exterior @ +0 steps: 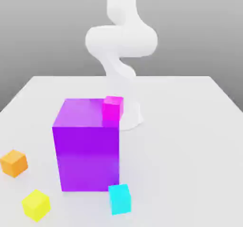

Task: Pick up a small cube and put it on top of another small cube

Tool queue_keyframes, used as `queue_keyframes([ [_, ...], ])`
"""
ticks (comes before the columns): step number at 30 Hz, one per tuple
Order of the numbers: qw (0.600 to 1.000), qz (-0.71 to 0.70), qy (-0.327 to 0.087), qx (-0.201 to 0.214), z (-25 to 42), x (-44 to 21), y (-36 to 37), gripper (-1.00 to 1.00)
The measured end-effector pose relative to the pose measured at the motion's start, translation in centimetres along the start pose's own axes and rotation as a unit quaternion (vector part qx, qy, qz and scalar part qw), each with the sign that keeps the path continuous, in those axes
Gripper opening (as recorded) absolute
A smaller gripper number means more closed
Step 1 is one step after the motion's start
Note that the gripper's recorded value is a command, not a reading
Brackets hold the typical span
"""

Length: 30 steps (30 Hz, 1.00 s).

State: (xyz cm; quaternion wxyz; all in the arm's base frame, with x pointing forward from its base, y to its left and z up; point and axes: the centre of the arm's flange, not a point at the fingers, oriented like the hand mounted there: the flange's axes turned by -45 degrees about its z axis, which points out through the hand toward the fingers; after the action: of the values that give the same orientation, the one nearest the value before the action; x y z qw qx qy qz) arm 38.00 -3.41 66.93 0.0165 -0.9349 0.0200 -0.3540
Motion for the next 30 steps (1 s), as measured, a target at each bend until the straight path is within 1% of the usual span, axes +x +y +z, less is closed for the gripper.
queue_keyframes([
  [3,0.999,0.024,-0.046,0.005,6.4,-1.1,4.4,0.0],
  [7,0.993,0.058,-0.101,0.005,13.8,-4.3,10.1,0.0],
  [14,0.974,0.121,-0.191,-0.015,23.8,-13.7,19.7,0.0],
  [19,0.951,0.172,-0.253,-0.049,27.6,-23.0,26.5,0.0],
  [25,0.917,0.207,-0.327,-0.096,29.1,-34.5,31.8,0.0],
  [30,0.912,0.208,-0.338,-0.106,31.7,-38.4,32.8,0.0],
])
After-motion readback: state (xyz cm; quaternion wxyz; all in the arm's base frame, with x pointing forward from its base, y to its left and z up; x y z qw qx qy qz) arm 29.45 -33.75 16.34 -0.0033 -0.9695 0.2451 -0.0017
